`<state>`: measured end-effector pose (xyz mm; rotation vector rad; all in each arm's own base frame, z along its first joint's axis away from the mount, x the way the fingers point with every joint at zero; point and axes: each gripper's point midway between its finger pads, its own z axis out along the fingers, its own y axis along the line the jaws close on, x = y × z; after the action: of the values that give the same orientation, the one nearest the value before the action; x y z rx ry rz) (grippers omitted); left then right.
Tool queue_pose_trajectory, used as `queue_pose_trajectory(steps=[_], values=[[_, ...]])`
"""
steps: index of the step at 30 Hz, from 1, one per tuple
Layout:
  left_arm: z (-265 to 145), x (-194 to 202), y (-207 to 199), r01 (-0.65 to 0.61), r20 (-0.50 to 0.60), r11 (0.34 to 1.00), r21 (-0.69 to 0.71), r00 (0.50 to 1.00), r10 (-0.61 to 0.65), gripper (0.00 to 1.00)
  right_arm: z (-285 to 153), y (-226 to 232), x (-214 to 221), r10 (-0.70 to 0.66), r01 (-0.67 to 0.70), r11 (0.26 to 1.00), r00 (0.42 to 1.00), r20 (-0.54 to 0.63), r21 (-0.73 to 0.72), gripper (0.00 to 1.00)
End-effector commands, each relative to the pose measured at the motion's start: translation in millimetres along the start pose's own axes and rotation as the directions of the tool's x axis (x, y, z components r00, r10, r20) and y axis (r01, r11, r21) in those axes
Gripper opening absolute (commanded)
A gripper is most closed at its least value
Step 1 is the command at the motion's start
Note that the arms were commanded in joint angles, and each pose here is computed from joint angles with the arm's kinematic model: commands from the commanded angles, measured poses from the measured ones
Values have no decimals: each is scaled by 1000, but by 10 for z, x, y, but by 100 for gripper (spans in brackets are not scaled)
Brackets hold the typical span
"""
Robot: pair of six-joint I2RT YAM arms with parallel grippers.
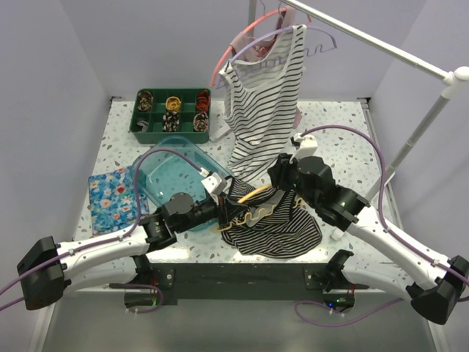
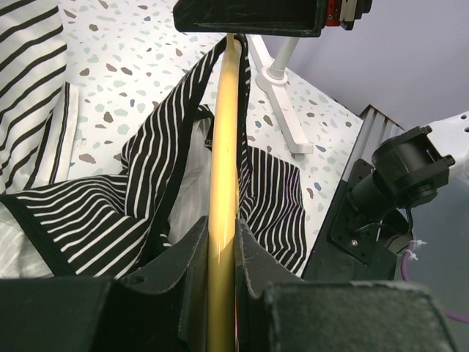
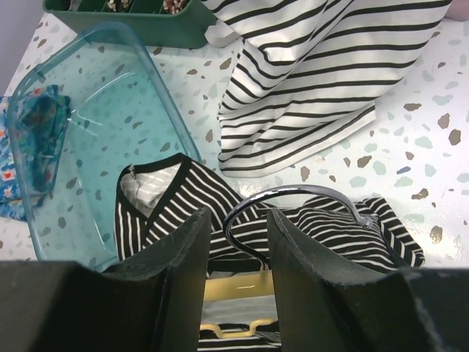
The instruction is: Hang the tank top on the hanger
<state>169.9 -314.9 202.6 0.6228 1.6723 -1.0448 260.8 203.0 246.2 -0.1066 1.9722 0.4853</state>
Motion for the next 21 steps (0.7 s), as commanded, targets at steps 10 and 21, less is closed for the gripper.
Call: queue_pose_trajectory(steps=[10, 21], values=[[63, -579, -196, 43, 171, 997, 58, 984, -52, 0, 135, -72, 27, -15, 13, 998, 999, 38, 56, 34], [117, -624, -188, 64, 168, 997, 44, 983, -71, 0, 130, -127, 4, -55, 50, 994, 997, 47, 94, 0]])
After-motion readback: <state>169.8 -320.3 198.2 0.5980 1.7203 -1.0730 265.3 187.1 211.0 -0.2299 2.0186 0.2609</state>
